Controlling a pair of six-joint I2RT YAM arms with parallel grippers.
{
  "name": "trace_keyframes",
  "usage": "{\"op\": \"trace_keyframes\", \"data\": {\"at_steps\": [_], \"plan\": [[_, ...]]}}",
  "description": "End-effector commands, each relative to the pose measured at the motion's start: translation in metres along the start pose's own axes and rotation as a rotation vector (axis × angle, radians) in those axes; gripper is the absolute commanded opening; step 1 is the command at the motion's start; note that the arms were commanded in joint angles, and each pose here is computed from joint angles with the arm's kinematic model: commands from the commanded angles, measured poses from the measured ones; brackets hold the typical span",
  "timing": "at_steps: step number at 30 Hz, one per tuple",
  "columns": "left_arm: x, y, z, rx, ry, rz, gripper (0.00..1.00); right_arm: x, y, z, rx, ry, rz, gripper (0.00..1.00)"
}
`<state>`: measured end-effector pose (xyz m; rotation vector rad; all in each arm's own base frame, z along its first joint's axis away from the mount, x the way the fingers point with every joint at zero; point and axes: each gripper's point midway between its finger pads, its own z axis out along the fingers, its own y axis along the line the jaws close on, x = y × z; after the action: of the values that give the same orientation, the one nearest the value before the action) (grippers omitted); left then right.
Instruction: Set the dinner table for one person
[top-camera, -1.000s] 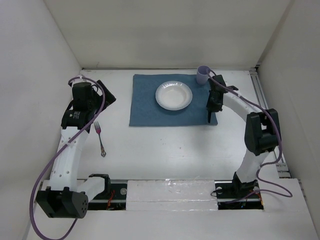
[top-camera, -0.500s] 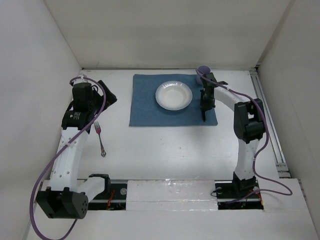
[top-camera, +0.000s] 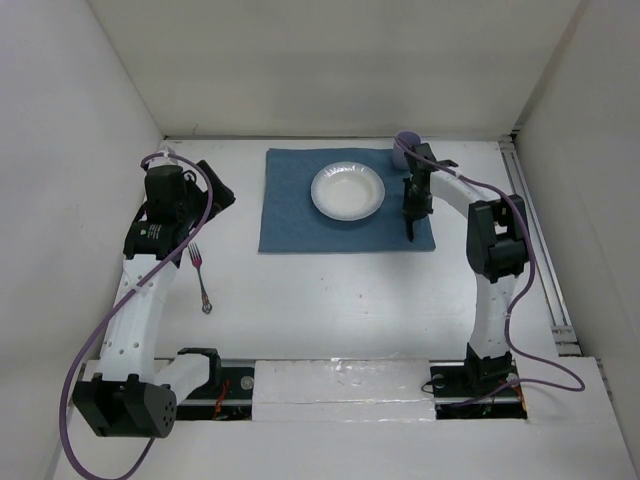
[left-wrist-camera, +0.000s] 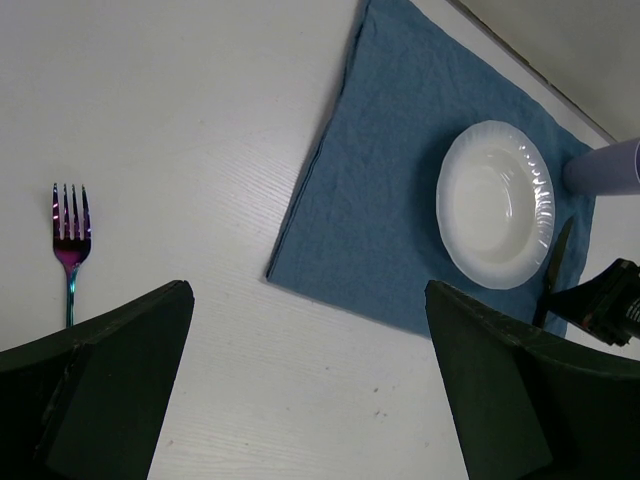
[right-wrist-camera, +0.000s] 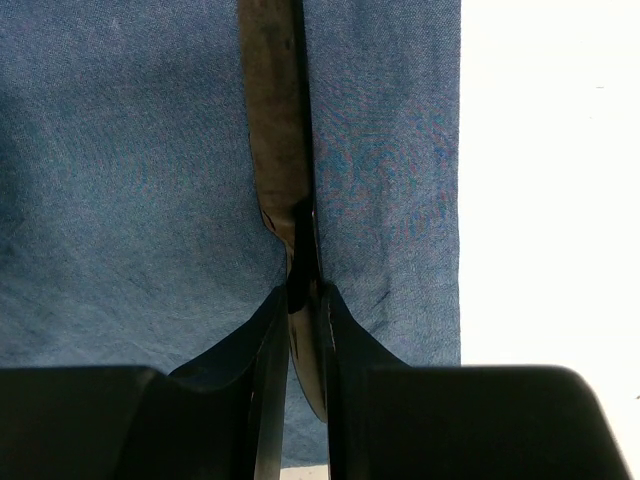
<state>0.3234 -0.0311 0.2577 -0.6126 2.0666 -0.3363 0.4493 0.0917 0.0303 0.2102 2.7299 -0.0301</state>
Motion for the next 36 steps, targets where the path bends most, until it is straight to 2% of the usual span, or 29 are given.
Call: {"op": "trace_keyframes", "data": {"at_steps": [1,4,5,9,13,14,15,17,20,21,23,24,26,28,31,36], "plan": [[-0.007,-0.006,-0.005,0.040,-0.029,0.019,1.00,-0.011,0.000,0.000,0.002,-0.023,-0.006,0.00],[-0.005,-0.005,-0.003,0.041,-0.029,0.019,1.00,-0.016,0.001,-0.001,-0.002,-0.033,0.005,0.13],[-0.005,-0.005,-0.003,0.040,-0.029,0.019,1.00,-0.019,0.002,-0.003,-0.005,-0.042,0.006,0.28],[-0.006,-0.003,-0.003,0.030,-0.036,0.019,1.00,-0.027,0.008,-0.024,-0.023,-0.080,0.023,0.41],[-0.003,0.011,0.008,-0.051,-0.033,-0.024,1.00,-0.045,0.013,-0.073,-0.028,-0.235,0.073,0.46],[-0.004,0.020,0.011,-0.102,-0.045,-0.041,1.00,-0.057,0.028,-0.107,-0.076,-0.345,0.067,0.53],[0.004,0.029,0.017,-0.150,-0.014,-0.052,1.00,-0.044,0.027,-0.106,-0.066,-0.346,0.078,0.59],[0.016,0.040,0.022,-0.208,0.024,-0.099,1.00,-0.043,0.034,-0.124,-0.104,-0.400,0.102,0.59],[0.053,0.065,0.031,-0.321,0.112,-0.185,1.00,-0.001,0.083,-0.160,-0.284,-0.451,0.036,0.61],[0.062,0.070,0.035,-0.344,0.132,-0.208,1.00,-0.003,0.097,-0.178,-0.337,-0.494,0.033,0.61],[0.085,0.084,0.039,-0.412,0.194,-0.248,1.00,0.029,0.118,-0.179,-0.426,-0.459,0.003,0.62],[0.092,0.091,0.040,-0.452,0.207,-0.265,1.00,0.033,0.132,-0.188,-0.496,-0.481,-0.013,0.62],[0.113,0.110,0.046,-0.565,0.249,-0.314,1.00,0.066,0.156,-0.193,-0.620,-0.422,-0.076,0.62],[0.127,0.121,0.051,-0.622,0.284,-0.316,1.00,0.078,0.172,-0.203,-0.714,-0.410,-0.112,0.62],[0.147,0.133,0.059,-0.704,0.345,-0.331,1.00,0.094,0.183,-0.205,-0.785,-0.360,-0.164,0.62],[0.154,0.169,0.059,-0.790,0.316,-0.356,1.00,0.110,0.195,-0.199,-0.844,-0.303,-0.187,0.62]]}}
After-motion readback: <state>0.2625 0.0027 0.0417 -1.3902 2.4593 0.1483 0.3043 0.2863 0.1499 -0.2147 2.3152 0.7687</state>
